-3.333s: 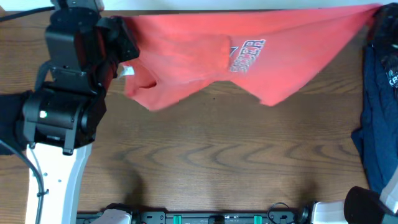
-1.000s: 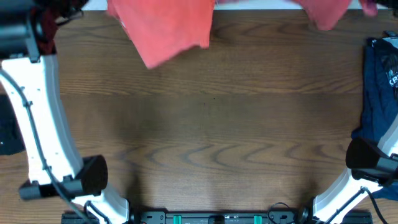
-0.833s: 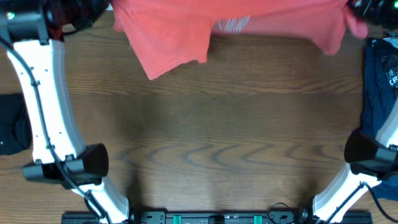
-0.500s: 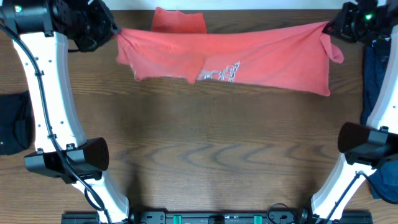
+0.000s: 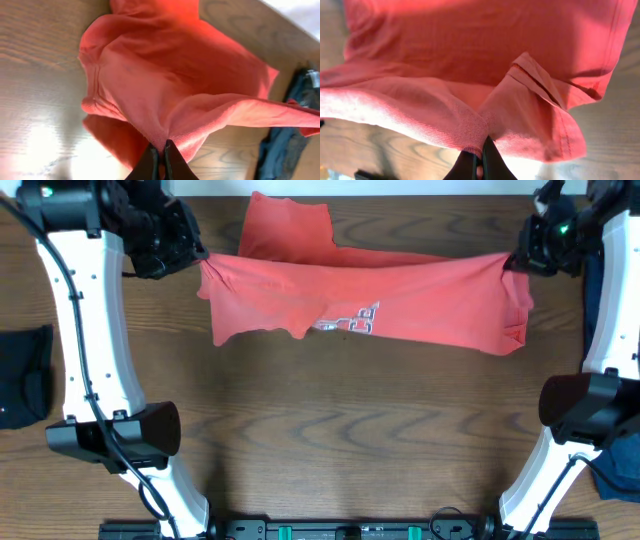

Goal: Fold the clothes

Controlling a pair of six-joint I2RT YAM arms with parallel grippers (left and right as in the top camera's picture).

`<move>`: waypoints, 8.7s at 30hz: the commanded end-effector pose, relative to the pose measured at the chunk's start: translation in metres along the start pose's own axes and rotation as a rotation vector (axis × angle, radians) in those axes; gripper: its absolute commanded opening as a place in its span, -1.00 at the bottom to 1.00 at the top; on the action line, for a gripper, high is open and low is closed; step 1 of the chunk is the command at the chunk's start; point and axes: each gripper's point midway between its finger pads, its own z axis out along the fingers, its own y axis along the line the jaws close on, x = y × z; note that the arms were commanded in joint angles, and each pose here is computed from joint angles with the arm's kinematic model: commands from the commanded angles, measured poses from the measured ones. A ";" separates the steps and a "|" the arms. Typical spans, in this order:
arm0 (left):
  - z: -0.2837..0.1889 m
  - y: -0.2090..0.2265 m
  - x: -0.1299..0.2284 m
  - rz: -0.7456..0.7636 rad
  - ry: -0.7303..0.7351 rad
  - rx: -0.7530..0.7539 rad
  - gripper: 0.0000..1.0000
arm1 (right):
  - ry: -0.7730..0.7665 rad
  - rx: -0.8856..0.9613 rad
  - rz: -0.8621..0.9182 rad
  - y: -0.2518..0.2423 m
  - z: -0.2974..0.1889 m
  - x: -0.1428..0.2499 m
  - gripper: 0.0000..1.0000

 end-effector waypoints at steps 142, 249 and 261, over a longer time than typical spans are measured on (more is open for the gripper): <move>0.141 0.057 0.170 -0.005 0.228 0.013 0.11 | -0.075 0.145 0.170 -0.074 0.068 0.075 0.94; 0.190 0.031 -0.047 0.263 -0.137 -0.047 0.04 | -0.107 0.216 -0.106 -0.199 0.242 -0.093 -0.66; 0.237 0.039 -0.060 0.229 -0.146 -0.006 0.67 | -0.062 0.211 -0.074 -0.198 0.244 -0.081 -0.98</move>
